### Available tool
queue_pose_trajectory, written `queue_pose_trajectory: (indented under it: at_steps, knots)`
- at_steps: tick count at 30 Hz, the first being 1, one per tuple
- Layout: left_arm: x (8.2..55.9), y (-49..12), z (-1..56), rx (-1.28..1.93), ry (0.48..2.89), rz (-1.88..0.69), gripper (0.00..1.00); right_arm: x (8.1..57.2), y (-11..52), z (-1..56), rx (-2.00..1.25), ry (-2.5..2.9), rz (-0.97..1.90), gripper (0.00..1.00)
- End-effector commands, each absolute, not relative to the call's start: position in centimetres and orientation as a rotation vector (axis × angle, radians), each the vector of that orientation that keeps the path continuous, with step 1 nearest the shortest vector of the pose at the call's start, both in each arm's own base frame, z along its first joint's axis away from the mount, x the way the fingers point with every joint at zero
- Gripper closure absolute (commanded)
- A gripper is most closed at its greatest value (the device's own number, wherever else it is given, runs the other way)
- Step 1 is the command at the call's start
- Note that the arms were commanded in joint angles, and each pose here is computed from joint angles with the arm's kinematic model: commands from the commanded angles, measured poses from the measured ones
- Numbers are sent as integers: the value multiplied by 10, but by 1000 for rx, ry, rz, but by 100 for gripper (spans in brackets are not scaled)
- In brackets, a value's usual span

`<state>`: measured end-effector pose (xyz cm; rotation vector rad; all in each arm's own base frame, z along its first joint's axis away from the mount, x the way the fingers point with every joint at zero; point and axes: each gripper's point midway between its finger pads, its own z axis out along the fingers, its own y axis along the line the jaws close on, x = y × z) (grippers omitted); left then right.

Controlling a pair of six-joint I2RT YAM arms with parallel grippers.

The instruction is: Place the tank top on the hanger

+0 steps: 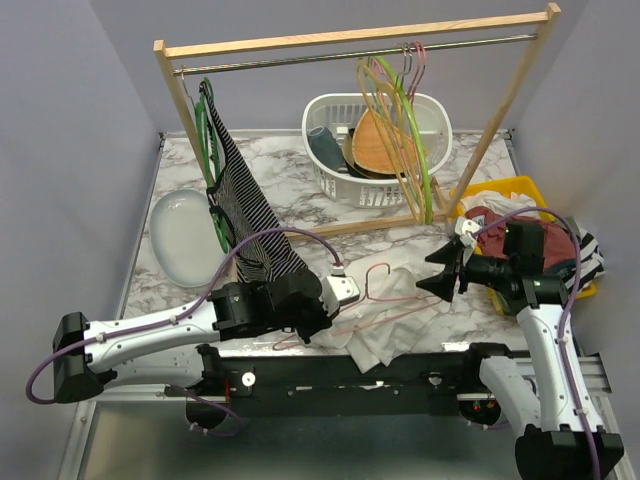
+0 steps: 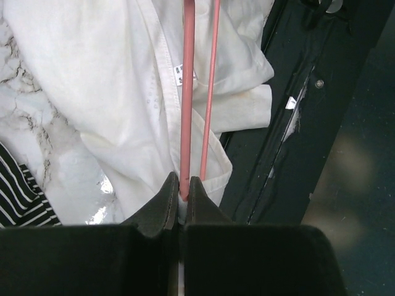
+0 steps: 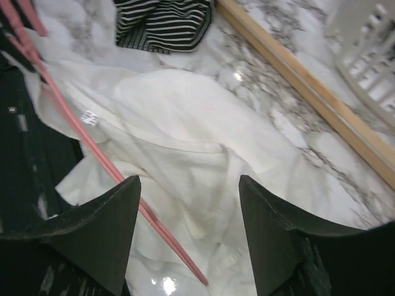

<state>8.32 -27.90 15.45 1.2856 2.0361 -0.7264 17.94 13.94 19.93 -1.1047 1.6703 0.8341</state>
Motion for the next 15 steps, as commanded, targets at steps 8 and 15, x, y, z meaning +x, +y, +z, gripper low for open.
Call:
queue_pose_trajectory:
  at_steps: [8,15]
  knots:
    - [89,-282,170,1188,1937,-786,100,224,111,189,-866,1932,720,46]
    - [83,-283,173,1230,1905,-812,100,227,118,156,-983,2047,716,42]
